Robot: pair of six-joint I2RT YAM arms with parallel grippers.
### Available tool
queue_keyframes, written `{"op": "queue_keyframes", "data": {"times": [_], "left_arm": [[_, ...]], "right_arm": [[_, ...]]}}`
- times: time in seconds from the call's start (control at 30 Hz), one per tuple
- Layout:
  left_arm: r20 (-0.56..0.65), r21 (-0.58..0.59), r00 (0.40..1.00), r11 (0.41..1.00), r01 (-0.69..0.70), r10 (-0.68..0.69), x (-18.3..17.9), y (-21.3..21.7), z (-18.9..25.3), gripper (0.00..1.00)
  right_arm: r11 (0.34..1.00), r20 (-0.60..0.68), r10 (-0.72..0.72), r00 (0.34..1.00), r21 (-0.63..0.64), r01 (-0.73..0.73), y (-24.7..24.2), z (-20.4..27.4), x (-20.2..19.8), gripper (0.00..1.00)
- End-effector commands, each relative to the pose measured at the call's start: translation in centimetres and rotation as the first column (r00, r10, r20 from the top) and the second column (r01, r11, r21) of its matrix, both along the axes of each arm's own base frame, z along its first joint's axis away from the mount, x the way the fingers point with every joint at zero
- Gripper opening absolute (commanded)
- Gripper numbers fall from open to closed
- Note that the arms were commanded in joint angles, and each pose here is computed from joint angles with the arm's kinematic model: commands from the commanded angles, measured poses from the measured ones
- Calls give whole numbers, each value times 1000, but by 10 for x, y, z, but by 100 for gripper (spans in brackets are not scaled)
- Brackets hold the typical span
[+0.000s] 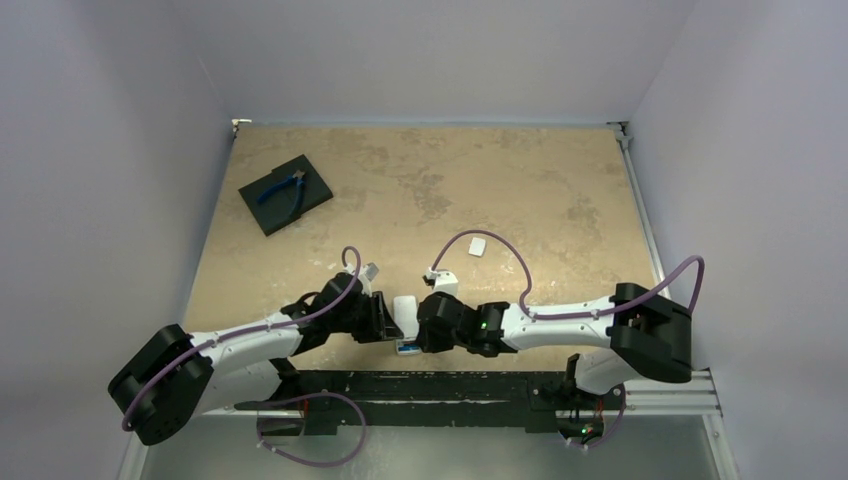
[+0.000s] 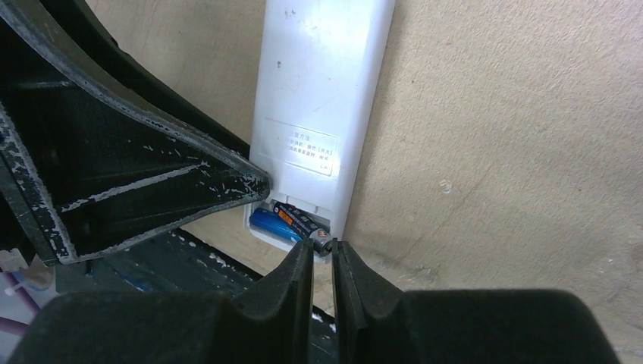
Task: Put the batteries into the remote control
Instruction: Load the battery into the remote control.
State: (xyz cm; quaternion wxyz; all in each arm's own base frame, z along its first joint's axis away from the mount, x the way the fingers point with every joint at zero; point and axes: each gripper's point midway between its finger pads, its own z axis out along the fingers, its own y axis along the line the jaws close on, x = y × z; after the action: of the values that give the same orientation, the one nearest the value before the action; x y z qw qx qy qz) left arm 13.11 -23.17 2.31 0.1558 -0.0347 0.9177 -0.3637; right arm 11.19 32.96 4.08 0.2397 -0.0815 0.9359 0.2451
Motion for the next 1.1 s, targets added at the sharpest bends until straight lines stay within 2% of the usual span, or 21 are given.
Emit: {"op": "queue_keyframes", "data": {"times": [0.0, 0.37, 1.07], "left_arm": [[16, -11, 1000, 1000, 10, -10, 2, -4, 3, 30], [18, -12, 1000, 1000, 16, -15, 2, -4, 4, 27], [18, -21, 1000, 1000, 21, -20, 2, -6, 4, 27]], "right_arm": [[999, 24, -4, 1000, 49, 3, 15, 18, 8, 21], [998, 10, 23, 1000, 52, -23, 22, 15, 5, 16], [996, 1, 77, 997, 38, -77, 35, 11, 3, 15]]}}
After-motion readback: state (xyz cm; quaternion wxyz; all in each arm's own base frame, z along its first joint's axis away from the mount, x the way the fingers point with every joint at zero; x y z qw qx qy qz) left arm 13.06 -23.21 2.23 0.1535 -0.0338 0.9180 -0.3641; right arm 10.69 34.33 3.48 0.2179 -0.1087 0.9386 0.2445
